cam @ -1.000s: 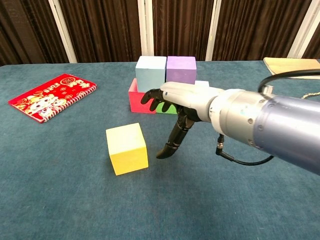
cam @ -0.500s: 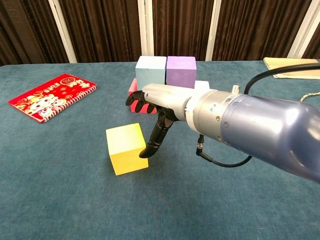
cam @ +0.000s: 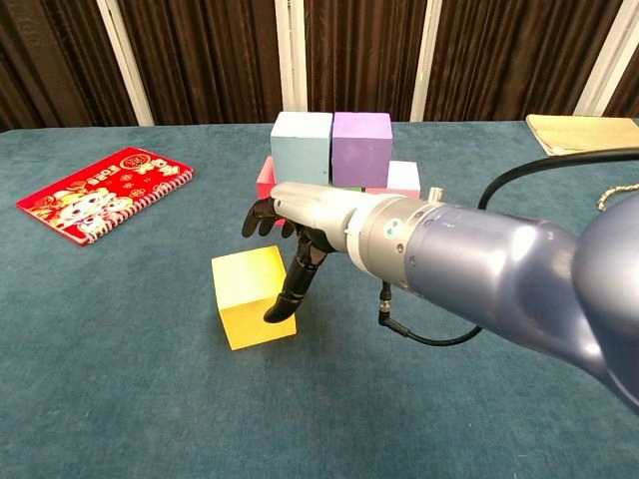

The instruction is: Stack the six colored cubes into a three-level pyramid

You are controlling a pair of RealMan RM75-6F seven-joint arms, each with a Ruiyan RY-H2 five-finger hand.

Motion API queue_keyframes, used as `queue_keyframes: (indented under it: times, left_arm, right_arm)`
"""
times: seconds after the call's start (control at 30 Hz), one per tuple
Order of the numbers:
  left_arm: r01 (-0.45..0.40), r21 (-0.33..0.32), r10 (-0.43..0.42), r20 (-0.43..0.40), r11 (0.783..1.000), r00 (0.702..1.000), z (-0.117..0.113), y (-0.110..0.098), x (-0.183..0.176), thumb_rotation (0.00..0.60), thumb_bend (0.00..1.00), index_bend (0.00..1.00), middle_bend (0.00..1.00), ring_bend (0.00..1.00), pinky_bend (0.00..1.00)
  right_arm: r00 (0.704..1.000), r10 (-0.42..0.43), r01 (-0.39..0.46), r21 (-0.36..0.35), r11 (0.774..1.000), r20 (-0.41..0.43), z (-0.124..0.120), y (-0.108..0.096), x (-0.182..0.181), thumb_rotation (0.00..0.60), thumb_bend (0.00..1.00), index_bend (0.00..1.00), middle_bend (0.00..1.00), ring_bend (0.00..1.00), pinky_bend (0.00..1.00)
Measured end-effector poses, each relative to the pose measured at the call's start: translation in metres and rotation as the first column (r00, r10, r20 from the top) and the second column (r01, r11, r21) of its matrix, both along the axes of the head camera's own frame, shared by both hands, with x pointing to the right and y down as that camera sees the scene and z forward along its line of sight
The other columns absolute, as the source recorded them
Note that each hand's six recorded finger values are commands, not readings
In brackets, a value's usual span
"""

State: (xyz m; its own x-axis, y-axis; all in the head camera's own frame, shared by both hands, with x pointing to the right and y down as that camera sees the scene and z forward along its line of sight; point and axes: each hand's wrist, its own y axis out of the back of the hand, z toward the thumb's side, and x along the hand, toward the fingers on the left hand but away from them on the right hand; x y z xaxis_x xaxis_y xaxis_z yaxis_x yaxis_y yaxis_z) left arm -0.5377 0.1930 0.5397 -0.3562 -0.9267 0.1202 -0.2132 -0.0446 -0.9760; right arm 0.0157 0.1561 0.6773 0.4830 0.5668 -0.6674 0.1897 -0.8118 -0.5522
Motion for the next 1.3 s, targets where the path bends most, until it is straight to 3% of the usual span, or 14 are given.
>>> queue_keyframes:
  times: [0.27, 0.83, 1.1, 1.3]
  left_arm:
    - [0.004, 0.001, -0.004, -0.001, 1.000, 1.000, 0.000, 0.000, -0.001, 0.600, 0.32, 0.16, 0.10, 0.01, 0.00]
    - [0.007, -0.006, -0.007, 0.003, 1.000, 1.000, 0.002, -0.001, -0.001, 0.600, 0.32, 0.16, 0.10, 0.01, 0.00]
    - [0.006, -0.006, -0.006, 0.006, 1.000, 1.000, 0.002, -0.001, -0.001, 0.600, 0.32, 0.16, 0.09, 0.01, 0.00]
    - [0.008, -0.010, -0.007, 0.011, 1.000, 1.000, 0.003, -0.002, -0.002, 0.600, 0.32, 0.16, 0.09, 0.01, 0.00]
  right_arm:
    - [1.000, 0.003, -0.003, -0.004, 1.000, 0.007, 0.006, 0.001, -0.006, 0.600, 0.13, 0.25, 0.21, 0.19, 0.00]
    - [0.999, 0.051, -0.051, -0.026, 0.998, 0.003, 0.018, -0.002, -0.006, 0.600, 0.38, 0.38, 0.37, 0.25, 0.00]
    - [0.998, 0.062, -0.062, -0.037, 0.997, 0.010, 0.017, -0.004, -0.001, 0.600, 0.43, 0.40, 0.40, 0.27, 0.00]
    - [0.997, 0.072, -0.071, -0.033, 0.997, 0.031, 0.008, -0.008, 0.002, 0.600, 0.43, 0.44, 0.48, 0.31, 0.00]
